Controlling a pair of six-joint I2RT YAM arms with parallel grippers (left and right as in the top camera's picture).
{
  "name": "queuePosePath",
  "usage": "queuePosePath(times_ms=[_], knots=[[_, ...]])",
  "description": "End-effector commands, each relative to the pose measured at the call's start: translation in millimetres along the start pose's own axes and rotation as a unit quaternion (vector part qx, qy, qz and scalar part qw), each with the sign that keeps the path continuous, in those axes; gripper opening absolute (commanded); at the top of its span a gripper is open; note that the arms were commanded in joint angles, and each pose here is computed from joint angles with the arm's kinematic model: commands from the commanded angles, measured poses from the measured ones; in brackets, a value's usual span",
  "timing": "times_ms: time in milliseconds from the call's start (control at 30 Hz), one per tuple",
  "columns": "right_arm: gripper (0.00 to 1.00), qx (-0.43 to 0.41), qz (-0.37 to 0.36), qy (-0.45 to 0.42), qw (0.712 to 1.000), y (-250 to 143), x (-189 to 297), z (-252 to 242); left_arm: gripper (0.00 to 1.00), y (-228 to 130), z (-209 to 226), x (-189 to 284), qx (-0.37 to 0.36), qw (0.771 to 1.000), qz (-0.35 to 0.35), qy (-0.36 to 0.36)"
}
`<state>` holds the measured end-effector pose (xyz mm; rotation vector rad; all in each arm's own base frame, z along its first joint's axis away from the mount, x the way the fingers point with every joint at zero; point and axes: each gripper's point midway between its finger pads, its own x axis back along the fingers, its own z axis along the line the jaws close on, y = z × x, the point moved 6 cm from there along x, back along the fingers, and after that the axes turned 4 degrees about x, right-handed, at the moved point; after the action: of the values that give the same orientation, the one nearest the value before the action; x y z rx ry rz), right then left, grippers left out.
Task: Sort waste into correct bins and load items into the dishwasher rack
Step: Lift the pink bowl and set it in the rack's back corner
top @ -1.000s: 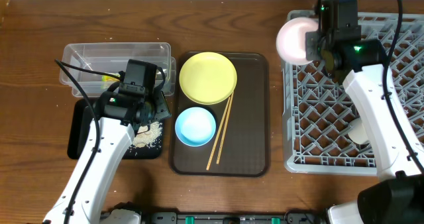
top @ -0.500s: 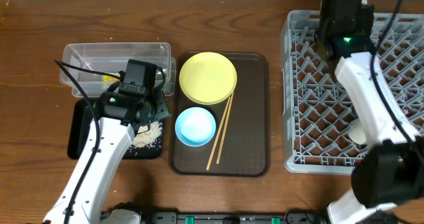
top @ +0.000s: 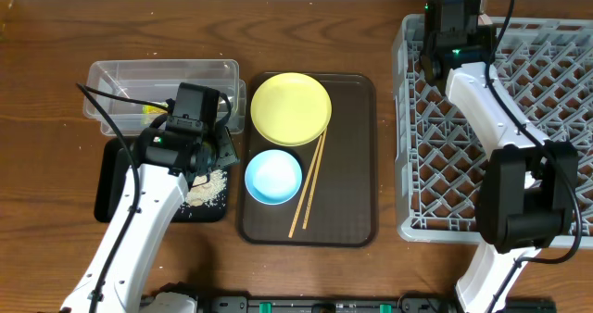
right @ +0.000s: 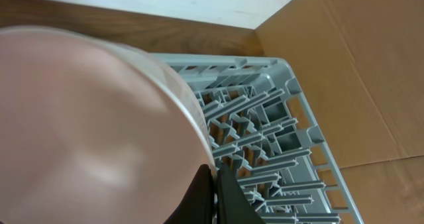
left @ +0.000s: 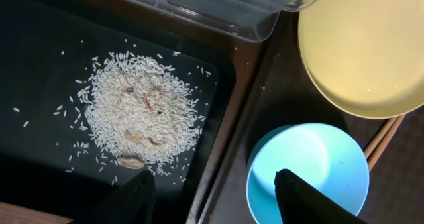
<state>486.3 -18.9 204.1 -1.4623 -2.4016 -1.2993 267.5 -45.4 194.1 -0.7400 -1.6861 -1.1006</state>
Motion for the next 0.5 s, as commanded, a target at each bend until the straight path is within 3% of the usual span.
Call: queuePosePath(times_ms=[0,467], knots=[[0.02,-0.007,-0.006,-0.007,1.000,2.7,6.4,6.3,0.61,2.9,1.4,2.4,0.012,1.000,-0.007,0.002],[0.01,0.033,0.011,0.010,0.999,-7.8,21.3,22.1,0.61,2.9,1.5,2.4,0.011,1.000,-0.007,0.002]])
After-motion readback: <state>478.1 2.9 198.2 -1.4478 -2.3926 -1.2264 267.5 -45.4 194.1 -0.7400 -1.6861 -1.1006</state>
